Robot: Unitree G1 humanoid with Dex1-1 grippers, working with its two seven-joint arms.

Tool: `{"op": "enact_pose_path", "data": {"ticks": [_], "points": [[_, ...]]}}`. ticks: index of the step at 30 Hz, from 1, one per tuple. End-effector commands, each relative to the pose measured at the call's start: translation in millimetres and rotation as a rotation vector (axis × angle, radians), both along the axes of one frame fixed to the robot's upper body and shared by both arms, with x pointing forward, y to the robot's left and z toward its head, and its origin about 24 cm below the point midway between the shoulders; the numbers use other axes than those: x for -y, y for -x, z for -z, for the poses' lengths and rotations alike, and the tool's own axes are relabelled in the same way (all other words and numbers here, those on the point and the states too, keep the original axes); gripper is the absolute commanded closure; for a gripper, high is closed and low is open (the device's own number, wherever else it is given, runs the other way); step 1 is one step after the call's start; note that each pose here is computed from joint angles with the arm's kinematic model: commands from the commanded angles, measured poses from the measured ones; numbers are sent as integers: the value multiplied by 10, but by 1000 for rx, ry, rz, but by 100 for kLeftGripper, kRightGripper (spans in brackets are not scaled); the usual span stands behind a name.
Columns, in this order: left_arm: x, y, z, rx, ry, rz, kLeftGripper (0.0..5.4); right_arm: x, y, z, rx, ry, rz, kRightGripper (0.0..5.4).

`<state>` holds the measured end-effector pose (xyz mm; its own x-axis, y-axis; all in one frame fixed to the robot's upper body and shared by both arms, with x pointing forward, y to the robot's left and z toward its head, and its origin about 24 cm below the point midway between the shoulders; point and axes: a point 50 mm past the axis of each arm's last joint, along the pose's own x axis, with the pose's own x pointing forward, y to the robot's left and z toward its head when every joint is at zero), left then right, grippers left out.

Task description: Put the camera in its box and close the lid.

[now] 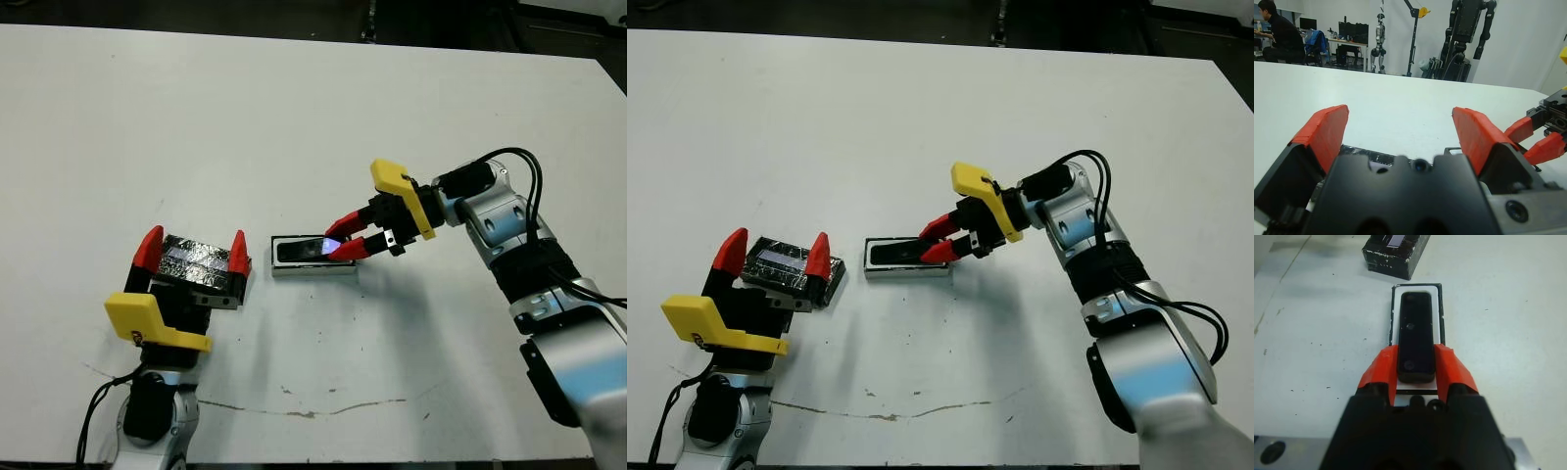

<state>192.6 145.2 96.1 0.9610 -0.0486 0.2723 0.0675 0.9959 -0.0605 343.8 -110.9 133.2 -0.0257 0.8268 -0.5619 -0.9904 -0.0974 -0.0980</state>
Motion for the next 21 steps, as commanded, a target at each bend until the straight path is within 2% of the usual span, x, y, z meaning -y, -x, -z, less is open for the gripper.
{"op": "enact_pose_path", "data": {"ticks": [1,5,6,7,10,13,15,21], "points": [[6,19,39,-27,7,-6,0,-130,45,57,-11,-9,-29,371],[8,24,37,-29,7,-9,0,-147,49,69,-55,-35,-9,371],[8,24,37,-30,8,-10,0,-143,45,51,-46,-38,-17,371],[7,24,38,-31,8,-11,0,-132,39,20,-30,-32,-27,353],[5,26,40,-30,8,-7,0,-76,20,-110,86,-28,-64,309],[6,23,45,-29,14,-4,0,-2,-2,-243,150,-27,-61,261],[7,23,46,-32,22,-1,0,51,-18,-335,147,-3,-36,235],[2,23,47,-28,12,-3,0,225,2,-568,186,-74,-5,145]]}}
